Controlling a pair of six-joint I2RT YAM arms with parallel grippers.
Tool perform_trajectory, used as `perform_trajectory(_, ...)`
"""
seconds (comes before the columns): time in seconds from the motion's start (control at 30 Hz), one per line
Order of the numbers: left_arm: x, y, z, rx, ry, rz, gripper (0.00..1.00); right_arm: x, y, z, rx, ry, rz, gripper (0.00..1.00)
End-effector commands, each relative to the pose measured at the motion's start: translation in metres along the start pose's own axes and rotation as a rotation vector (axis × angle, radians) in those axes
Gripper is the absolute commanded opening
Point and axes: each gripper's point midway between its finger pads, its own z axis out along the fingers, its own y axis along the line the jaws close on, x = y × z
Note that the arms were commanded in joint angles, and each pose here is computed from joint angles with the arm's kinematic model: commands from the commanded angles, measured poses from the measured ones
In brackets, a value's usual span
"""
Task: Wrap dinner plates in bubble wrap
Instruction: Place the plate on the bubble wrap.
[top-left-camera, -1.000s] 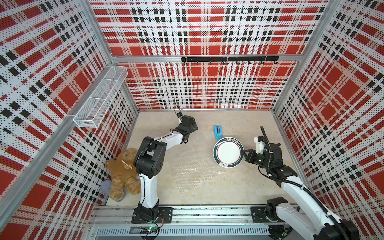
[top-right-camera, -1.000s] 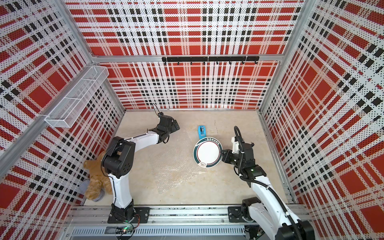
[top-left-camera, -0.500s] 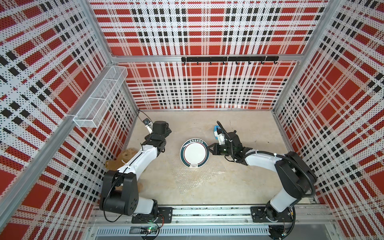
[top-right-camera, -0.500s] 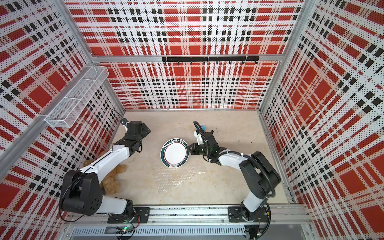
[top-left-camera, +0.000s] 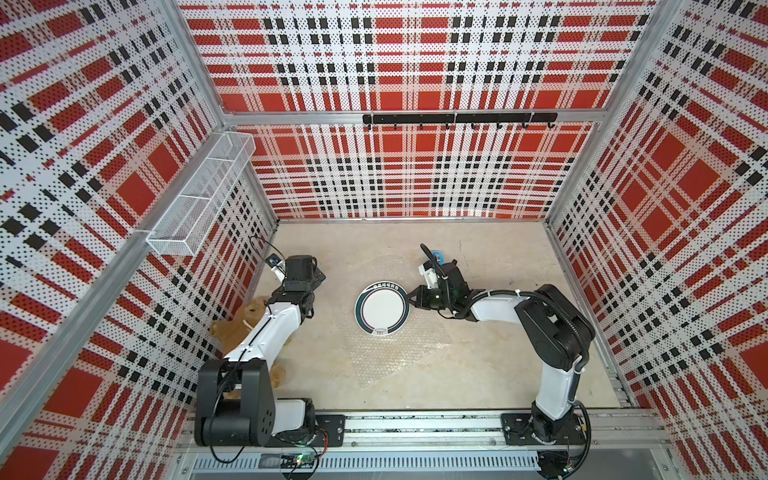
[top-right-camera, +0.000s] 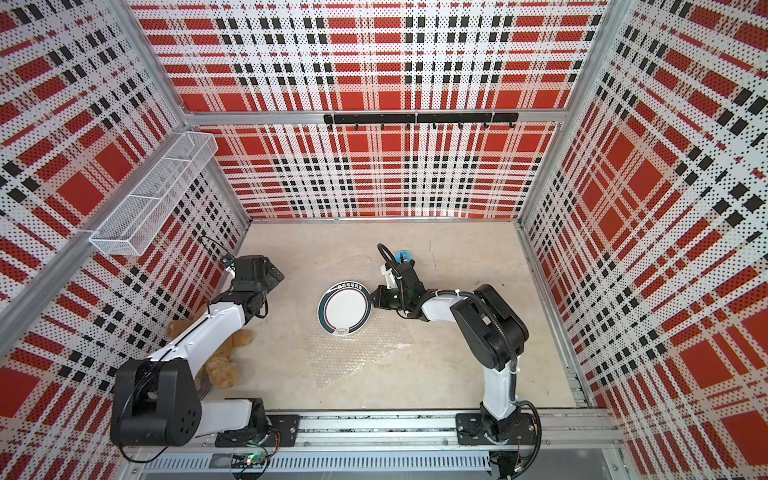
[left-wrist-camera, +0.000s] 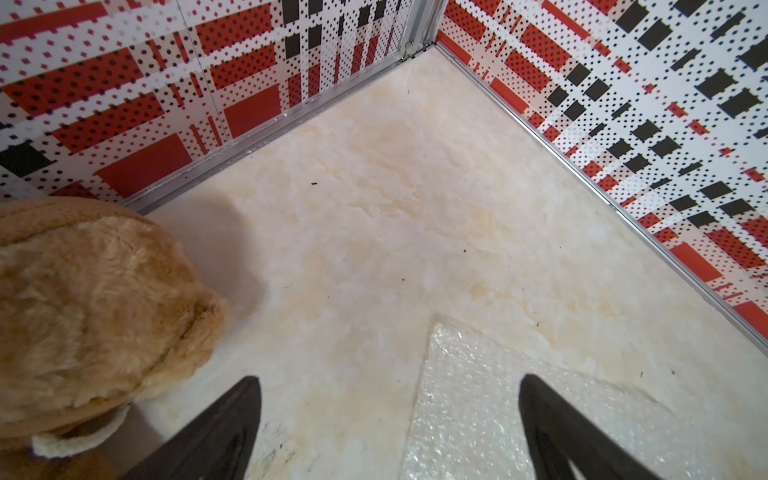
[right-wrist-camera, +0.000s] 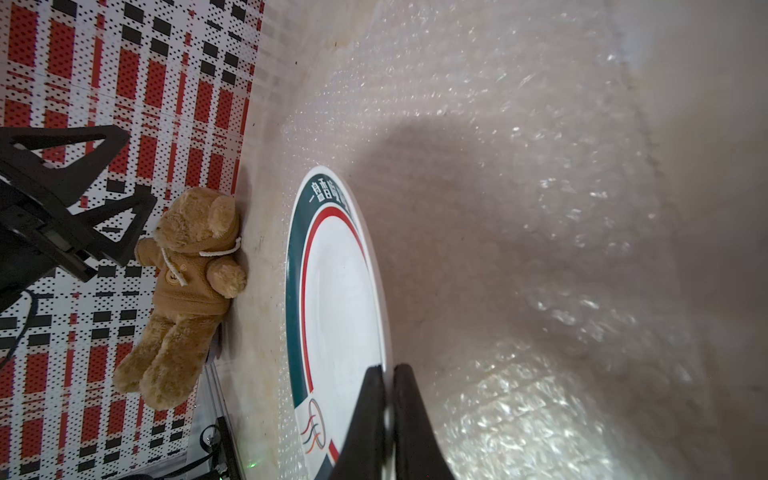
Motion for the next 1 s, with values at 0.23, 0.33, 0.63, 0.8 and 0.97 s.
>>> perform_trajectory(0.23, 0.017, -0.008, 0.012, 0.062, 0.047, 0.002, 0.98, 0.0, -0.01, 0.008, 0.029, -0.013, 0.008, 0.1)
perform_trajectory(0.33, 0.031, -0.02, 0.021, 0.117, 0.105, 0.033, 0.98, -0.004, -0.01, 0.006, 0.047, -0.029, -0.015, 0.25)
perform_trajectory(0.63, 0.055, -0.034, 0.059, 0.176, 0.215, 0.067, 0.91, -0.028, 0.004, -0.018, 0.102, -0.118, -0.127, 0.57)
perform_trajectory(0.8, 0.056, -0.044, 0.081, 0.26, 0.251, 0.072, 0.81, -0.043, 0.021, -0.035, 0.089, -0.192, -0.172, 1.0)
perform_trajectory(0.97, 0.062, -0.045, 0.101, 0.22, 0.299, 0.145, 0.63, -0.051, 0.028, -0.052, 0.12, -0.236, -0.229, 1.0)
